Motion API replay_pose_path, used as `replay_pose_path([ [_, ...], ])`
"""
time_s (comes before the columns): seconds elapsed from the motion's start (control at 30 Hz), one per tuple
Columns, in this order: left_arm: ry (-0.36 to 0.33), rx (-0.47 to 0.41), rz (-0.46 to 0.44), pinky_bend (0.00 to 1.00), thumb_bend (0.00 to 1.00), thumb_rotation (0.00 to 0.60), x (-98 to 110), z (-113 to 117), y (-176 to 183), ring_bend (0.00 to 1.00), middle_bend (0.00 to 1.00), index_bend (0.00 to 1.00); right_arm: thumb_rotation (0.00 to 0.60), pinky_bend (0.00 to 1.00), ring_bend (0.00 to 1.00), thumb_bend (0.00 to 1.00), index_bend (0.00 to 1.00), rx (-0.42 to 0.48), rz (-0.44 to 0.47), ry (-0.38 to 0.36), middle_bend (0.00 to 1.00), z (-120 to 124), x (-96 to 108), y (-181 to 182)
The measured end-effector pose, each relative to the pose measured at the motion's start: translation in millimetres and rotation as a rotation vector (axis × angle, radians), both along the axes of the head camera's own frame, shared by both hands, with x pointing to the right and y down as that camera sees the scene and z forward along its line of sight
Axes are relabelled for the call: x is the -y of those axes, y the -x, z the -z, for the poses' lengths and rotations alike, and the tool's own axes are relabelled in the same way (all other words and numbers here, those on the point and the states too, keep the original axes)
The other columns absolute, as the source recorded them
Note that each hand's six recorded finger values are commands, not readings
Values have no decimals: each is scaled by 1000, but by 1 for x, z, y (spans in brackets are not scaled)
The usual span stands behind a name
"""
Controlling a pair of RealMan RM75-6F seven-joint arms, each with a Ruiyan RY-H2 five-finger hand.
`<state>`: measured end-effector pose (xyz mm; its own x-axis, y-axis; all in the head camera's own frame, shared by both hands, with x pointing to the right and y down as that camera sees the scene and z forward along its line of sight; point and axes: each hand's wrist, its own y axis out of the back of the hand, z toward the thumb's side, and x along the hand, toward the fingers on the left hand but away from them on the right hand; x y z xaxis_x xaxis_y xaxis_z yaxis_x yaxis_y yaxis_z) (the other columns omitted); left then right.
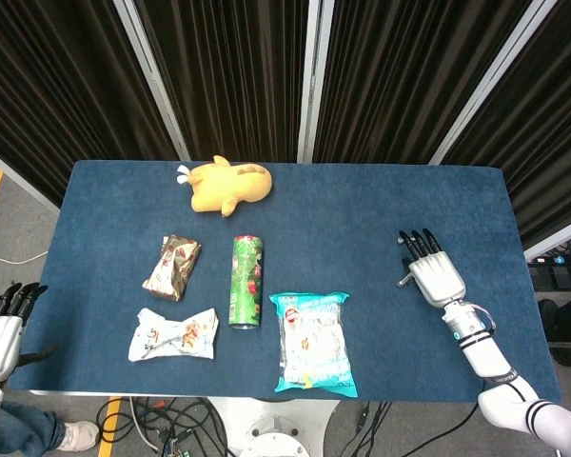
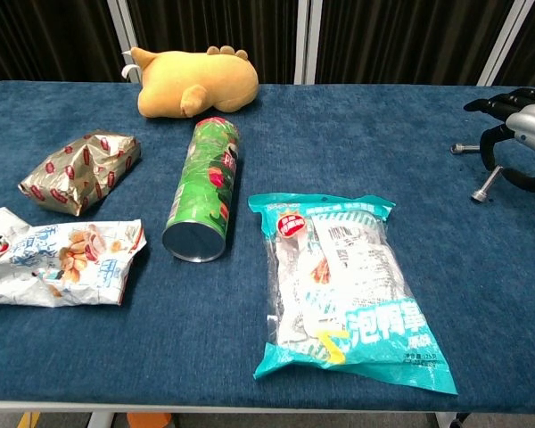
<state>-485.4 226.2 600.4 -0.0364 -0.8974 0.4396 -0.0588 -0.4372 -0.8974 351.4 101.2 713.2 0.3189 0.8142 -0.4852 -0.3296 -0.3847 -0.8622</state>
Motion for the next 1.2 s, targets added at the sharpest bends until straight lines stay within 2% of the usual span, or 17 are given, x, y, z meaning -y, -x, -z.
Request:
replay_pose_path([
  [0.63, -6, -4, 4, 167, 9, 600, 0, 1, 2, 51, 123, 144, 600, 0, 0, 388, 584, -20, 58, -22, 39, 4, -5, 12],
  [1.2, -14, -9, 9, 167, 9, 600, 0, 4, 3, 51, 123, 143, 600, 0, 0, 345, 454, -19, 60, -7, 40, 6, -9, 11],
])
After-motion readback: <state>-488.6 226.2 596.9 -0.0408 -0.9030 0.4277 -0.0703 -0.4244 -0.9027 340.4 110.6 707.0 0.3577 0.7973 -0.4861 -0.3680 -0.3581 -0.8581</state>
